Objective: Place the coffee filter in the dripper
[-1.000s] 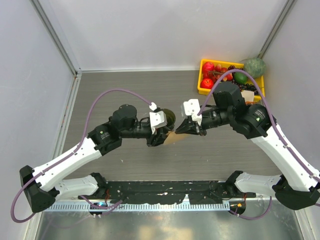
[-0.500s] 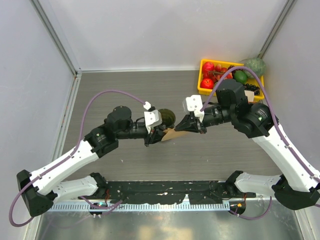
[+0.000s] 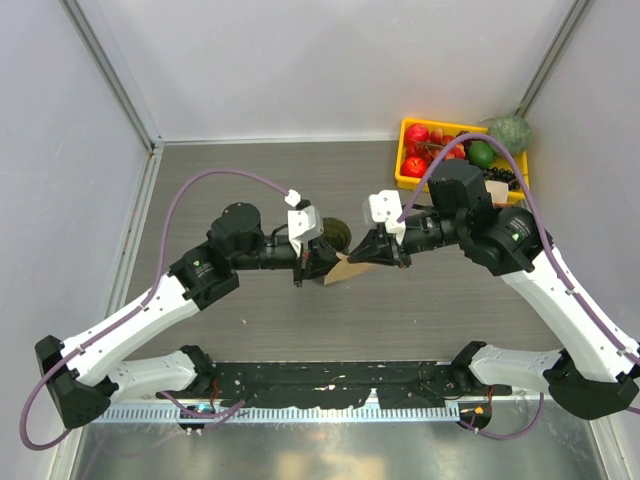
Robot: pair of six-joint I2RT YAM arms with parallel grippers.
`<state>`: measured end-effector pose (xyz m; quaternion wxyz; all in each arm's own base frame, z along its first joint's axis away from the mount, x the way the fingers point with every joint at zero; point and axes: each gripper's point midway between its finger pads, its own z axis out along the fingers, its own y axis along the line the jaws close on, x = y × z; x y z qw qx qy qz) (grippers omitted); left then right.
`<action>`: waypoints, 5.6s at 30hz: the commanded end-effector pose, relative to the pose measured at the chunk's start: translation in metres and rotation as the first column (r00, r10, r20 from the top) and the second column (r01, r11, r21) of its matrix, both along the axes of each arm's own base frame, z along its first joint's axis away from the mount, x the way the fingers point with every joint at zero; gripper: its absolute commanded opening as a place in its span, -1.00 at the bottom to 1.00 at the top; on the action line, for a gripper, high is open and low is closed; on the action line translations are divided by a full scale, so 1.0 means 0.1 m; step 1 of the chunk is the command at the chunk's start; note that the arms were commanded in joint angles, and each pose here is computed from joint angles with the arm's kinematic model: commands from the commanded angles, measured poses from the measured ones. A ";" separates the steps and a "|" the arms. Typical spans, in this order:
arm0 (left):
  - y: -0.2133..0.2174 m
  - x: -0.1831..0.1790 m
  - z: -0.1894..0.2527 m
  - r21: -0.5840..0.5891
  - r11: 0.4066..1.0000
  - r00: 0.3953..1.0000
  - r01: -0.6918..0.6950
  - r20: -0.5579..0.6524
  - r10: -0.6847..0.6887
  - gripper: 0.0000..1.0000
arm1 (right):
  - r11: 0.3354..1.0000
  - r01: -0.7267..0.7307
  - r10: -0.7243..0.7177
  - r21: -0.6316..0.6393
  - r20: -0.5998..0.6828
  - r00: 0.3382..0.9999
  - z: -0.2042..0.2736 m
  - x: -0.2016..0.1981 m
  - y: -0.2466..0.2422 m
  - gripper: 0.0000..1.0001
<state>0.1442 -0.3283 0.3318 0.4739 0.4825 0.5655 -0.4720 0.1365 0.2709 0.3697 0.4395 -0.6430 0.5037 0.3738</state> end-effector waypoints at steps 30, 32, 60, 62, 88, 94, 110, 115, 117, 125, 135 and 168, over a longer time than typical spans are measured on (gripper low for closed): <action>0.15 0.02 0.55 -0.160 0.987 1.000 -0.005 0.022 0.008 -0.42 | 0.997 0.027 -0.032 -0.074 -0.073 0.997 -0.43 0.04 -0.13 -0.90; 0.13 0.02 0.58 -0.164 0.987 0.999 0.003 0.037 0.003 -0.43 | 0.996 0.025 -0.033 -0.090 -0.087 0.996 -0.48 0.05 -0.13 -0.90; 0.05 0.00 0.23 -0.046 0.999 0.999 0.023 0.036 -0.021 -0.33 | 0.998 -0.031 0.028 -0.056 -0.050 0.998 -0.31 -0.04 -0.13 -0.90; 0.03 -0.02 0.23 -0.046 0.998 0.999 0.034 0.030 -0.033 -0.31 | 0.998 -0.034 0.031 -0.052 -0.057 0.998 -0.31 -0.04 -0.12 -0.89; 0.06 0.18 0.34 -0.110 0.982 0.944 -0.151 -0.310 0.111 -1.00 | 0.952 0.305 -0.286 0.009 0.373 0.883 -0.15 0.58 -0.43 0.91; 0.03 0.18 0.37 -0.108 0.982 0.929 -0.154 -0.355 0.107 -1.00 | 0.950 0.311 -0.275 0.026 0.538 0.797 -0.17 0.61 -0.36 0.93; 0.05 0.18 0.25 -0.088 0.981 0.916 -0.174 -0.381 0.128 -1.00 | 0.952 0.302 -0.270 0.056 0.626 0.732 -0.19 0.63 -0.24 0.05; 0.05 0.20 0.25 -0.090 0.980 0.918 -0.179 -0.373 0.133 -1.00 | 0.955 0.293 -0.258 0.049 0.626 0.736 -0.21 0.60 -0.25 -0.11; 0.06 0.20 0.27 -0.094 0.980 0.922 -0.176 -0.365 0.131 -1.00 | 0.957 0.285 -0.251 0.048 0.627 0.737 -0.21 0.59 -0.25 -0.15; 0.04 0.10 0.31 -0.113 0.989 0.949 -0.100 -0.310 0.060 -1.00 | 0.962 0.271 -0.239 0.034 0.582 0.777 -0.29 0.53 -0.23 0.81; 0.05 0.12 0.28 -0.108 0.986 0.949 -0.125 -0.304 0.086 -1.00 | 0.967 0.249 -0.230 0.047 0.575 0.785 -0.26 0.52 -0.17 0.23; 0.20 0.39 0.14 -0.081 0.964 0.943 -0.253 -0.241 0.227 -0.32 | 0.963 0.260 -0.250 0.066 0.575 0.779 -0.26 0.44 -0.29 -0.90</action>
